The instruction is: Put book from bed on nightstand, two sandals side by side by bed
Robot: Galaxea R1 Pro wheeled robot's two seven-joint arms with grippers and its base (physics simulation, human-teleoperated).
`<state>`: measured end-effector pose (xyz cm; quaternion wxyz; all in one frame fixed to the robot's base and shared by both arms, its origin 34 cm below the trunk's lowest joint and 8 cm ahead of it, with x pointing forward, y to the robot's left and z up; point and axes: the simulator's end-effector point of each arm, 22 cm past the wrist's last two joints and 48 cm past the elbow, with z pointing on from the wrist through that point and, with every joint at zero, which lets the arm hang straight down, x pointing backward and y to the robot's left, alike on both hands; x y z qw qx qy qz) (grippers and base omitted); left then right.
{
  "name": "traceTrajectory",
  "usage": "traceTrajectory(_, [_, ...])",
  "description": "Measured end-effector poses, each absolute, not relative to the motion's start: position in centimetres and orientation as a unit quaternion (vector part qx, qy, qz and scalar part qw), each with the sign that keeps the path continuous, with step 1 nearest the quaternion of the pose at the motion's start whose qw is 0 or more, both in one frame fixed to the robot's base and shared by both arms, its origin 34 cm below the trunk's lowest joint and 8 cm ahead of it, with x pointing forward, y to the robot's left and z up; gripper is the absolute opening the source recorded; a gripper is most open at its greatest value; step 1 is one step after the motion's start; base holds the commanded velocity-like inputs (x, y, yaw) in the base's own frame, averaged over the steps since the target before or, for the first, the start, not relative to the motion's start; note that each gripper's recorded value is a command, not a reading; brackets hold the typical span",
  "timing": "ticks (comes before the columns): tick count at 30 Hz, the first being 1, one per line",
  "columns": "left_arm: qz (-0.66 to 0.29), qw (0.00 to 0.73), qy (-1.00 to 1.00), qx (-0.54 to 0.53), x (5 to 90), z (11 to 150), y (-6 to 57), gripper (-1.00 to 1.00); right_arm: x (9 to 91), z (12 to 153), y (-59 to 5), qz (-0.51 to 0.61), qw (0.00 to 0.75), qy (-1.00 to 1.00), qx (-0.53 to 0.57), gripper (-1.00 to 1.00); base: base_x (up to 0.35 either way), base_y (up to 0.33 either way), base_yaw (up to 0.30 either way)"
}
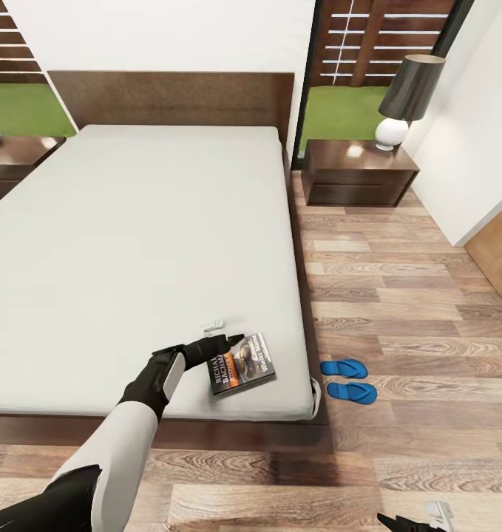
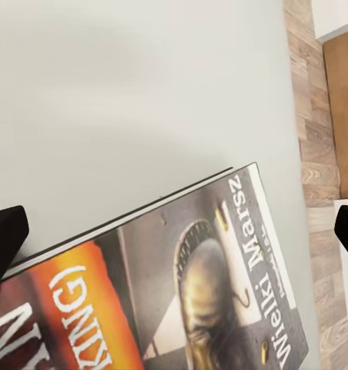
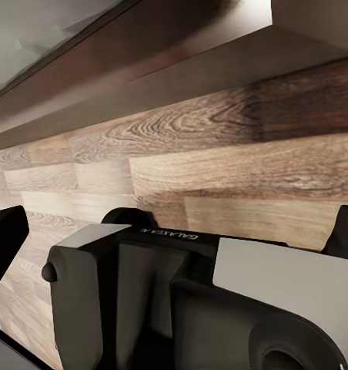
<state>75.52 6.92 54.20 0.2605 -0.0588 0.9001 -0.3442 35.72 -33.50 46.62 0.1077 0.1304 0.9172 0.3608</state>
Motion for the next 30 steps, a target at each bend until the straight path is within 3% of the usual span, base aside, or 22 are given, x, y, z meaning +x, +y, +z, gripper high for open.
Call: traceTrajectory(30, [-0.345,0.261,0.9,-0.061,75.55,54.21,6.99,1.0,35.7,46.62,-33.5,0.361,0.108,0.917,0.131,1.0,0.0,0.046,0.0])
